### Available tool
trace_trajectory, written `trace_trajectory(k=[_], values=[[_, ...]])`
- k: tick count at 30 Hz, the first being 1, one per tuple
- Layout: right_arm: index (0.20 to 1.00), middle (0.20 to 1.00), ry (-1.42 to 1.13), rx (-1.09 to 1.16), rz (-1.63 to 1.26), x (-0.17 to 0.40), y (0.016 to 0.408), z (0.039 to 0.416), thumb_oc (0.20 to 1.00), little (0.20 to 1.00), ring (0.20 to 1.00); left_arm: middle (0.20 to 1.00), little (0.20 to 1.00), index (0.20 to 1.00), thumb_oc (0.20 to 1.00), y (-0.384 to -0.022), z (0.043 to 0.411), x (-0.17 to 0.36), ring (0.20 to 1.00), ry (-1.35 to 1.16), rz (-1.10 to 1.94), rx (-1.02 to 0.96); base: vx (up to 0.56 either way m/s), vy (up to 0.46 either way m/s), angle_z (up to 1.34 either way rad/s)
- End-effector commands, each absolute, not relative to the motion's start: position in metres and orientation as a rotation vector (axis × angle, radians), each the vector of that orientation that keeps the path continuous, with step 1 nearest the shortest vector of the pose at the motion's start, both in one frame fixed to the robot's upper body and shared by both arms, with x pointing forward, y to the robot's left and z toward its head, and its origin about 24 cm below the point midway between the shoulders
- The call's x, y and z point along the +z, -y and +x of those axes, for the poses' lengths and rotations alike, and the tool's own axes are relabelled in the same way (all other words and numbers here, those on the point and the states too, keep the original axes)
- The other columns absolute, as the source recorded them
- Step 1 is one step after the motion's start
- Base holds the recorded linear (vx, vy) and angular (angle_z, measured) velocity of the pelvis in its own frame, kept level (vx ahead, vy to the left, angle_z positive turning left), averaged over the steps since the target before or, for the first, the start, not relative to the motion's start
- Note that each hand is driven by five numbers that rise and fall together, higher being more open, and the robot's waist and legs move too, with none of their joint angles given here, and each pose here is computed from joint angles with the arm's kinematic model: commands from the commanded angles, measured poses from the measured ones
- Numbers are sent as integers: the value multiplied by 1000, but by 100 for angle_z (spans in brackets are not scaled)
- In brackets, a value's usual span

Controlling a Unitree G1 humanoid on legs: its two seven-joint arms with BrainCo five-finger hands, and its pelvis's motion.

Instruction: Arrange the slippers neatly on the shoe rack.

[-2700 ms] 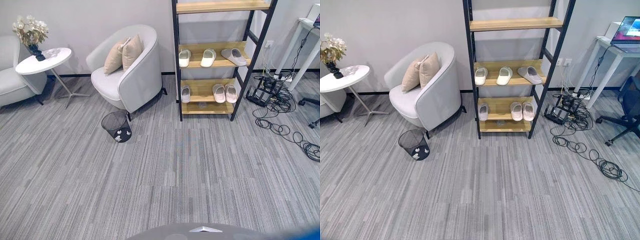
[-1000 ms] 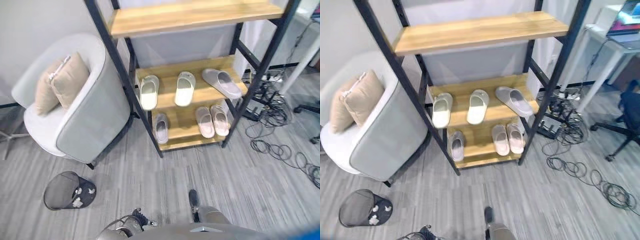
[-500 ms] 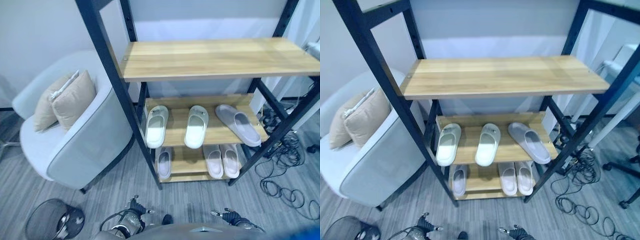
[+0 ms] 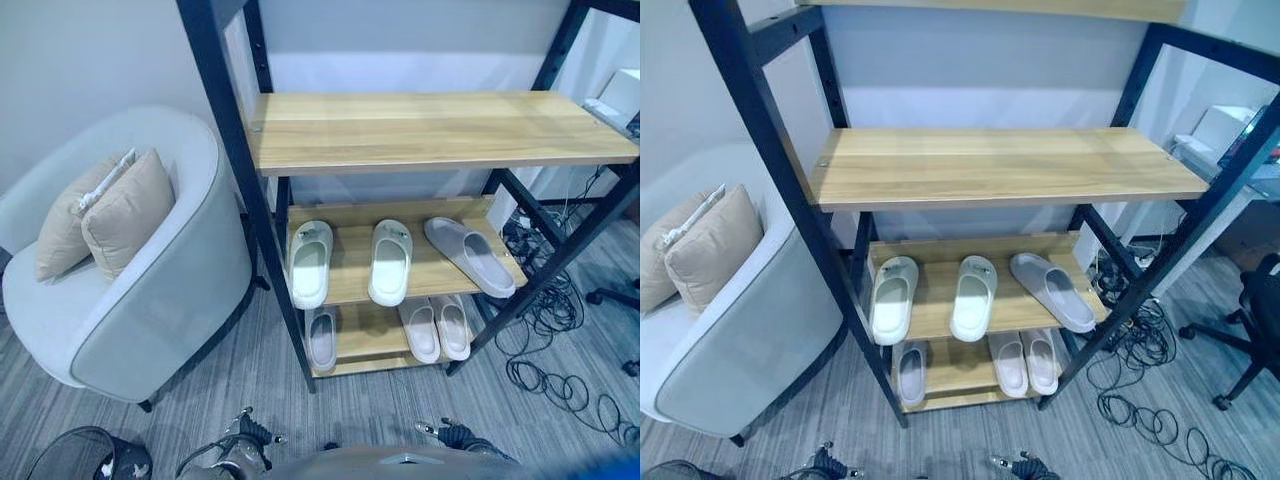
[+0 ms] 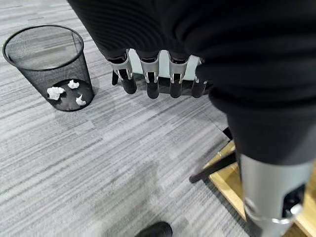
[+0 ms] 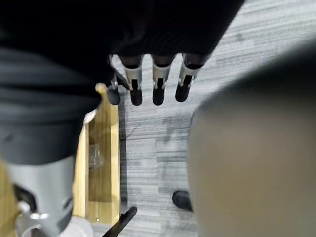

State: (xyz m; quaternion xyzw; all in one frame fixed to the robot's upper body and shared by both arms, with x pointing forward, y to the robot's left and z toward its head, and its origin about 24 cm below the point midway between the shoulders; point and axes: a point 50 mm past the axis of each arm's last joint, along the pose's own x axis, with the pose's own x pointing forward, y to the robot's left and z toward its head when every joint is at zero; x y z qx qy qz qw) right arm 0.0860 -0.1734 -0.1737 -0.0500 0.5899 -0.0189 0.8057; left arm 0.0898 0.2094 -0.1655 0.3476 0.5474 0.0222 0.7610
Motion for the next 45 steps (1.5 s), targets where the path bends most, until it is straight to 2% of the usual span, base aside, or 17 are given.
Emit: trace_trajectory(k=[1, 4, 13, 14, 18, 25, 26, 29, 32, 38, 45], values=[[1000, 1000, -1420, -24, -79, -182, 162, 36, 1000, 1000, 1000, 1000, 1000, 1000, 1000, -203, 77, -169, 1000, -1224, 785, 26, 17, -275, 66], [1000, 1000, -1444, -10, -103, -182, 166, 29, 1000, 1000, 1000, 1000, 1000, 1000, 1000, -199, 75, -170, 1000, -1225, 744, 48, -4, -339, 46], [1000, 1000, -1306, -18, -125, -178, 164, 62, 1000, 1000, 1000, 1000, 1000, 1000, 1000, -187, 79, -170, 1000, -1191, 718, 19, -11, -93, 10], [1000, 1000, -1249, 21, -110, -176, 153, 75, 1000, 1000, 1000, 1000, 1000, 1000, 1000, -187, 74, -171, 1000, -1208, 735, 4, 30, 8, -5], [1000, 1000, -1190, 118, -96, -173, 134, 89, 1000, 1000, 1000, 1000, 1000, 1000, 1000, -188, 70, -172, 1000, -1218, 753, -13, 27, 31, 0], [1000, 1000, -1034, 378, -116, -157, 94, 131, 1000, 1000, 1000, 1000, 1000, 1000, 1000, -181, 81, -171, 1000, -1180, 793, -84, -9, 42, 17], [1000, 1000, -1035, 452, -99, -158, 109, 122, 1000, 1000, 1000, 1000, 1000, 1000, 1000, -189, 88, -169, 1000, -1173, 784, -61, -13, 19, 16], [1000, 1000, -913, 574, -84, -141, 76, 147, 1000, 1000, 1000, 1000, 1000, 1000, 1000, -185, 93, -168, 1000, -1152, 792, -85, -13, 36, -2], [1000, 1000, -866, 699, -88, -133, 59, 154, 1000, 1000, 1000, 1000, 1000, 1000, 1000, -183, 89, -170, 1000, -1159, 803, -101, 17, 51, 2], [1000, 1000, -650, 984, -124, -97, 16, 173, 1000, 1000, 1000, 1000, 1000, 1000, 1000, -180, 71, -172, 1000, -1201, 837, -121, 25, 22, 12], [1000, 1000, -301, 1074, -183, -35, 1, 210, 1000, 1000, 1000, 1000, 1000, 1000, 1000, -170, 63, -174, 1000, -1203, 839, -138, 6, 5, 0]])
